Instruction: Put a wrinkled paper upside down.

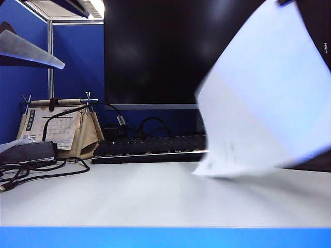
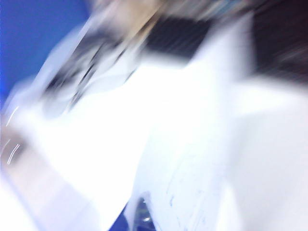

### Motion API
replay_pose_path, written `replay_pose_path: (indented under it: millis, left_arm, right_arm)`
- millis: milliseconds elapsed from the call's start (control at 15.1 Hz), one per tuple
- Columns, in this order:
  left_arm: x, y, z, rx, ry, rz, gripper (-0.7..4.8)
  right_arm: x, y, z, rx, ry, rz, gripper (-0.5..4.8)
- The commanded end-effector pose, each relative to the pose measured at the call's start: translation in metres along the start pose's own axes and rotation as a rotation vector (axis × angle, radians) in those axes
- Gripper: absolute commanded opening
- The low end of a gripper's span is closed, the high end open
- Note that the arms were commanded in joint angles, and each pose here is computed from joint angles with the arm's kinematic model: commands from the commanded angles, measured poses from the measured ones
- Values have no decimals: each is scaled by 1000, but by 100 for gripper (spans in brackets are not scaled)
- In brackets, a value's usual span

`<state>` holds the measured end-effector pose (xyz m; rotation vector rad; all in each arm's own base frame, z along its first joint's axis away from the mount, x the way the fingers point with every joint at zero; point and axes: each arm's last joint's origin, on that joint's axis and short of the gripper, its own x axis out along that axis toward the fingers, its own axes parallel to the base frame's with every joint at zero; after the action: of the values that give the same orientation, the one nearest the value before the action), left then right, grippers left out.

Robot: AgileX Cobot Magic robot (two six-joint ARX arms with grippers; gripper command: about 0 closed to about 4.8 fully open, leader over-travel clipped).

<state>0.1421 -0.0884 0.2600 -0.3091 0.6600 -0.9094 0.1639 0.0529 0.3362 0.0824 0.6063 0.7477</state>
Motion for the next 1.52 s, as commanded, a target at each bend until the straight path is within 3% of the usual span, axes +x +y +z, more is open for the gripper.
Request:
replay_pose_path:
  millis: [66,199,331,398,663,994,1193,1524]
  left_arm:
    - [-1,-1,2,25,-14,-9,404]
    - [-1,-1,2,25,-16,-6,404]
    - [-1,-1,2,25,-14,-8,404]
    - [-1,-2,2,21,-12,-14,404]
    - [-1,-2,2,18,-13,-15,404]
    - [-1,-2,2,18,-13,-14,404]
    - [-1,-2,2,18,-13,-14,404]
    - [-1,-2,1,10,7,-31,404]
  right_arm:
    - [35,28,-28,-73,102,98,-2]
    - [48,51,-40,-132,125,99,-2]
    - [46,59,-35,-162,66,66,-2]
    - [43,64,-35,-143,118,194,-2]
    - [49,69,-54,-107,220,244,-2]
    - [56,96,-66,-138,280,338,-2]
    - [75,103,-99,-132,427,355,-2]
    - [92,99,-126,-66,435,335,-2]
